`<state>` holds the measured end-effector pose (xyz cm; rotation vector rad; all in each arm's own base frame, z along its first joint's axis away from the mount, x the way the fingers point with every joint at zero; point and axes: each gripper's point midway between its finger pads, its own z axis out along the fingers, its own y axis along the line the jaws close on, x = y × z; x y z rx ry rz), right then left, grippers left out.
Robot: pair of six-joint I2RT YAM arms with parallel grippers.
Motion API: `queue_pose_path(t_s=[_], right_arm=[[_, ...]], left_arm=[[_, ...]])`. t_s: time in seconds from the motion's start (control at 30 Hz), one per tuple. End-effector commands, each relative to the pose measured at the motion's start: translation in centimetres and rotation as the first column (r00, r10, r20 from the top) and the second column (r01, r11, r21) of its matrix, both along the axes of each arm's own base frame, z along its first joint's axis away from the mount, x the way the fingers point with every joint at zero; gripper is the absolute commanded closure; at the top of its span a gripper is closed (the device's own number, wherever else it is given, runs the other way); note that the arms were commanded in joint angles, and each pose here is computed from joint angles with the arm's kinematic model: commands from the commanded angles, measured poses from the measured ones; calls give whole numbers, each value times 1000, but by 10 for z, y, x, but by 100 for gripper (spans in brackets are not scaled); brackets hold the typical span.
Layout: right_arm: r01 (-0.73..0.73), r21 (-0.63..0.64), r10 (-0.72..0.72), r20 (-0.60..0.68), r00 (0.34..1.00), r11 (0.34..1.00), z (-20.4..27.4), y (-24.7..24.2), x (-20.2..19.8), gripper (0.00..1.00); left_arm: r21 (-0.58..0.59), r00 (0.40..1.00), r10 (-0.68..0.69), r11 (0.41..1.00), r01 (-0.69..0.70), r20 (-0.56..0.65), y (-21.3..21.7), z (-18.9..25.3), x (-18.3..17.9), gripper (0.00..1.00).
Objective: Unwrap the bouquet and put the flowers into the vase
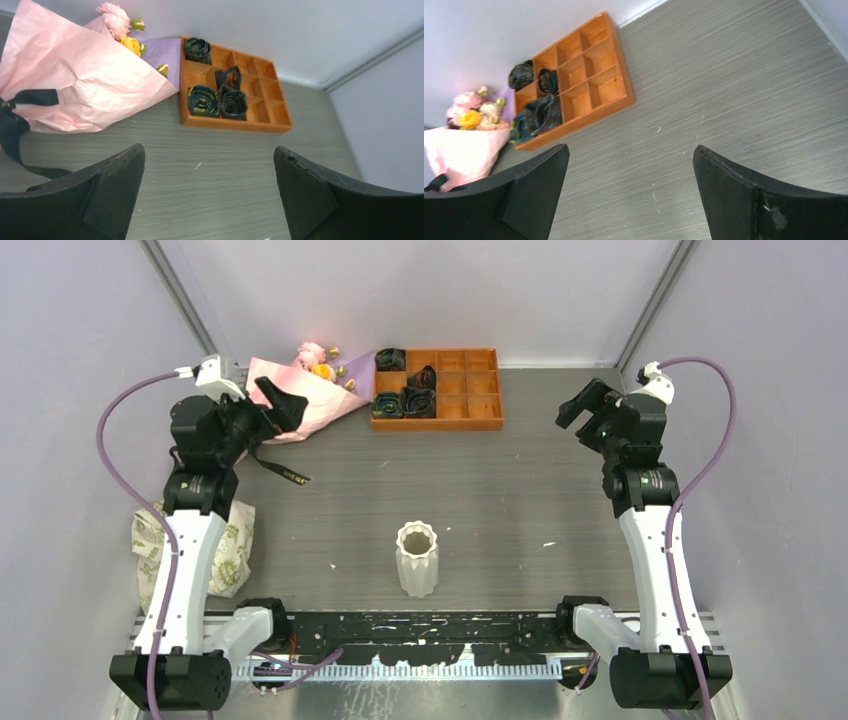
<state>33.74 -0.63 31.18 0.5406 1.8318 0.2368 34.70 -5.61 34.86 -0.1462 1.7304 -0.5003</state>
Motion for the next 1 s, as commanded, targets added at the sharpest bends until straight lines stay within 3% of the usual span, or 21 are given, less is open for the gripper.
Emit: queue_pose_path(t_s=[0.0, 0.1, 0.13, 0.2, 0.3, 0.4, 0.5, 0.57, 0.63, 0.67, 0.77, 0.87, 0.97], right_arm=[[-107, 62, 97, 155, 983, 992, 54, 24, -13, 1], [-177, 107, 154, 193, 969, 978, 75, 38, -14, 1], [-208, 130, 175, 227, 958, 970, 83, 44, -16, 1], [-197, 209, 134, 282, 950, 958, 89, 46, -19, 0], [-235, 273, 115, 392, 913, 933, 96, 51, -31, 1], [-327, 257, 191, 441, 877, 909, 103, 66, -43, 1], [-368, 240, 254, 398, 882, 898, 105, 75, -48, 0], [-369, 238, 266, 374, 888, 899, 105, 76, -52, 1], [-363, 234, 260, 375, 890, 902, 105, 75, -54, 1], [-362, 231, 258, 381, 888, 903, 106, 74, -56, 1], [-359, 234, 256, 375, 891, 904, 104, 74, -58, 0], [-358, 231, 265, 355, 897, 904, 99, 75, -61, 1], [-347, 219, 259, 348, 901, 912, 96, 72, -63, 1]], left_arm=[[-266, 994, 109, 959, -99, 23, 3, 70, -22, 0], [-456, 997, 15, 890, 24, 80, -20, 118, -41, 0], [-491, 981, -48, 860, 138, 190, -32, 148, -49, 0], [-542, 951, -128, 796, 268, 281, -46, 178, -68, 0], [-615, 950, -197, 726, 307, 242, -57, 187, -91, 0], [-429, 857, -321, 760, 487, 403, -73, 206, -121, 4], [-260, 789, -365, 804, 534, 494, -77, 209, -143, 4], [-263, 808, -314, 834, 486, 498, -70, 199, -140, 1], [-304, 862, -220, 872, 383, 457, -56, 192, -126, 0], [-265, 888, -214, 902, 339, 408, -53, 188, -117, 0], [-152, 990, -121, 980, 131, 74, -29, 140, -54, 2], [21, 973, -1, 1000, 6, -231, 1, 77, -13, 2], [171, 931, 90, 985, -30, -353, 25, 34, 25, 2]])
